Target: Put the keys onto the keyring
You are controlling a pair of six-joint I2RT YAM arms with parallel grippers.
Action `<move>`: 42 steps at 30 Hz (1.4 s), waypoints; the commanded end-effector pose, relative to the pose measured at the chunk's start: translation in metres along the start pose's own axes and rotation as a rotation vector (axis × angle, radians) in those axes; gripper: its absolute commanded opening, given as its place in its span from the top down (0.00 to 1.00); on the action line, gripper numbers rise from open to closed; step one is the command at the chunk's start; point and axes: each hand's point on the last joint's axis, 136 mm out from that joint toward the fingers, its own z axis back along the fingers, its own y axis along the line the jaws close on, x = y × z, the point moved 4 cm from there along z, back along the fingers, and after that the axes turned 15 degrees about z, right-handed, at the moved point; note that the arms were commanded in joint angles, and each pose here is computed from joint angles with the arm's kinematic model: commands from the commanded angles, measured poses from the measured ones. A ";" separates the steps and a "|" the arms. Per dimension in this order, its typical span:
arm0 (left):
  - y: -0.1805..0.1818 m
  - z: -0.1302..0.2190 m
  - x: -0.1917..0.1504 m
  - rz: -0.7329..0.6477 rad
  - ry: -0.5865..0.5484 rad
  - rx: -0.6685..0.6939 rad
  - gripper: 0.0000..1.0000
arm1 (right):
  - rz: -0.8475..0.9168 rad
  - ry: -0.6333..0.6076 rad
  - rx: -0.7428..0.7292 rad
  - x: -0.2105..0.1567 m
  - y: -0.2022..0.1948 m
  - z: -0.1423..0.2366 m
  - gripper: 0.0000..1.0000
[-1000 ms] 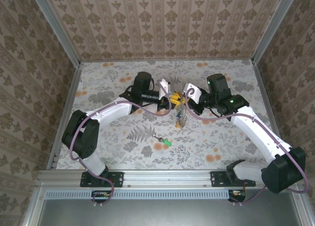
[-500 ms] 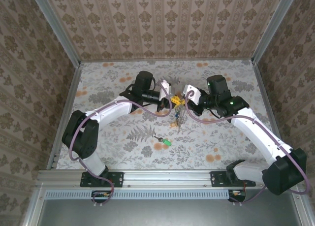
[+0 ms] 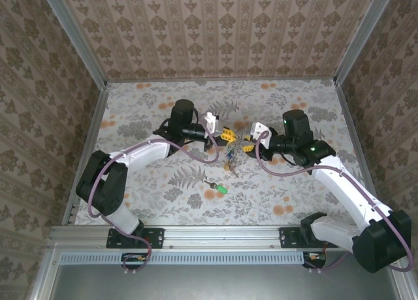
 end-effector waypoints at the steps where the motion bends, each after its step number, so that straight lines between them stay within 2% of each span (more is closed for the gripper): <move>1: -0.012 0.007 0.022 -0.111 -0.071 -0.045 1.00 | 0.049 -0.107 -0.019 0.013 0.000 0.002 0.67; 4: -0.014 0.008 0.022 -0.126 -0.078 -0.046 1.00 | 0.057 -0.136 -0.061 0.016 -0.004 0.002 0.69; 9: -0.014 0.008 0.025 -0.137 -0.093 -0.054 1.00 | 0.072 -0.176 -0.113 0.018 -0.008 0.002 0.65; 12: -0.014 0.008 0.026 -0.135 -0.098 -0.046 1.00 | 0.070 -0.197 -0.121 0.020 -0.009 0.001 0.73; 16: -0.013 0.008 0.028 -0.132 -0.120 -0.044 1.00 | 0.063 -0.208 -0.132 0.019 -0.010 0.000 0.78; 28: -0.010 0.002 0.027 -0.117 -0.162 -0.044 1.00 | 0.047 -0.253 -0.152 0.024 -0.013 0.000 0.81; 33: -0.008 -0.001 0.025 -0.105 -0.163 -0.044 1.00 | 0.051 -0.260 -0.149 0.025 -0.014 0.000 0.99; 36: -0.005 0.000 0.023 -0.081 -0.157 -0.015 1.00 | 0.065 -0.251 -0.159 0.025 -0.014 0.002 1.00; 42: -0.004 0.004 0.019 -0.024 -0.110 -0.001 0.87 | 0.084 -0.187 -0.157 0.022 -0.012 0.006 1.00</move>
